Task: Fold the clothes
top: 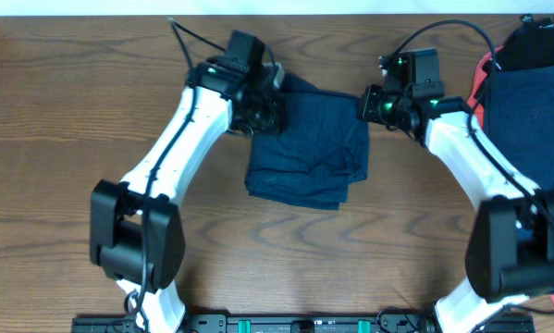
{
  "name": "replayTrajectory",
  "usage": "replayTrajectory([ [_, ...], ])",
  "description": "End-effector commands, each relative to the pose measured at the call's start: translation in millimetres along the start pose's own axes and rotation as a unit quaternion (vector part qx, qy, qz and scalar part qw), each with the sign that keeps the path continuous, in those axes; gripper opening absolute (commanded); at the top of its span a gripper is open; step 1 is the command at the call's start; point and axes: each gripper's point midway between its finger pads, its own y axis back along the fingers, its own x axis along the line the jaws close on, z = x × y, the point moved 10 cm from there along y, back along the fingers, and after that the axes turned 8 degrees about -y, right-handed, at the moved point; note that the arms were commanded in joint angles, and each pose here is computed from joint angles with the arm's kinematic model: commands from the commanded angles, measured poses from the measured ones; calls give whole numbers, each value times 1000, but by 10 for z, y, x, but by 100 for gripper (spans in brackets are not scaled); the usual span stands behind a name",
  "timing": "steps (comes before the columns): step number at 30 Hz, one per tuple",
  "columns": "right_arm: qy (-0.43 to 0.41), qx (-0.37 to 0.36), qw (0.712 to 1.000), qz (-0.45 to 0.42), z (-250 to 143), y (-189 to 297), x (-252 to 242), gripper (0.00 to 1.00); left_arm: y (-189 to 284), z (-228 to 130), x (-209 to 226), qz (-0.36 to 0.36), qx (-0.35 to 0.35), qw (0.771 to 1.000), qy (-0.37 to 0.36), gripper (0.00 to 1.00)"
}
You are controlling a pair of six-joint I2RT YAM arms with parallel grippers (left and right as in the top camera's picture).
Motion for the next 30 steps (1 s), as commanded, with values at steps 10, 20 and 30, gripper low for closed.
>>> replayTrajectory([
  [10, -41, 87, 995, -11, -168, -316, -330, 36, -671, -130, 262, -9, 74, 997, 2, 29],
  [20, -45, 133, 990, -29, -360, -337, -275, 35, -779, -110, 308, -8, 71, 997, 2, 29],
  [30, -44, 161, 984, -58, -533, -517, -290, 29, -779, -112, 308, -8, 72, 997, 2, 29],
])
